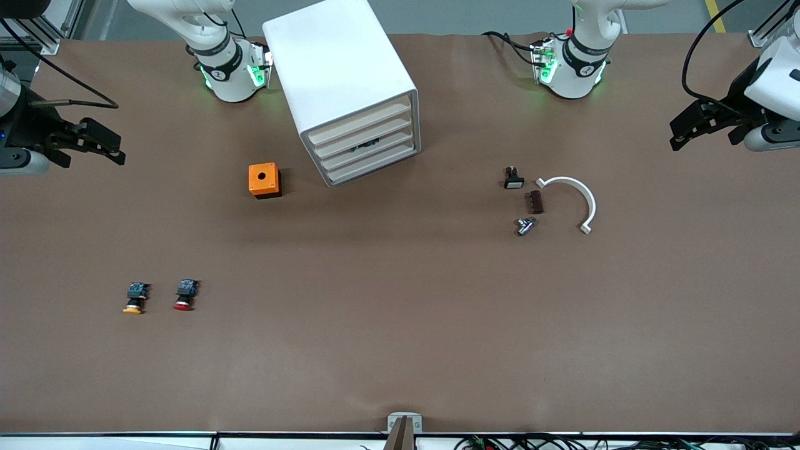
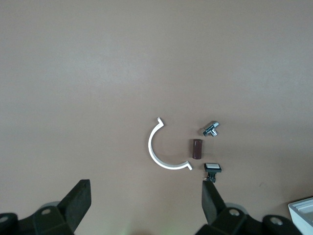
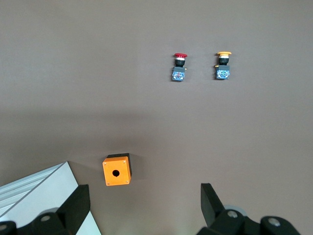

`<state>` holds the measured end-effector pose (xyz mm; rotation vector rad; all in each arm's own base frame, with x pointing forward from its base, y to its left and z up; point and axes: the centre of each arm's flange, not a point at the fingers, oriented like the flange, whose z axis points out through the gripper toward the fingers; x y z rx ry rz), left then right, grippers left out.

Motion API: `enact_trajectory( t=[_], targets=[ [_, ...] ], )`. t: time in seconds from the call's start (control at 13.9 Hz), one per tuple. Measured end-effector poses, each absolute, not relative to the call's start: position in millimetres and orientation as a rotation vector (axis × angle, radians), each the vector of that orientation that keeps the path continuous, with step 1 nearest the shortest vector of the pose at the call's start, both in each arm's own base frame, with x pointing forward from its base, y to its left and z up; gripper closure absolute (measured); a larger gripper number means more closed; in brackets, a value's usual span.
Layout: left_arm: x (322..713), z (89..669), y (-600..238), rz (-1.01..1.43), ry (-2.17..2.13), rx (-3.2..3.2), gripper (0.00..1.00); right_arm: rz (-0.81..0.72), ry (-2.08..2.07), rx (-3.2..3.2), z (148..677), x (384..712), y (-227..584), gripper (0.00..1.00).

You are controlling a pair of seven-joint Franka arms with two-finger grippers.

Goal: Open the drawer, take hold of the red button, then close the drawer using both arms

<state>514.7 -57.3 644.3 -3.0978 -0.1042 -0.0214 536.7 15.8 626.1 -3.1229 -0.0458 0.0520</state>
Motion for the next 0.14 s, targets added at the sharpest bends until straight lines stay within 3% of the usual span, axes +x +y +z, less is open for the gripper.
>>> enact_trajectory(
  t=[0.14],
  targets=[
    [514.1, 643.9, -59.2, -0.015, -0.099, -3.097, 0.0, 0.052, -0.041, -3.123, 626.0, 536.8, 13.9, 0.0]
  ],
)
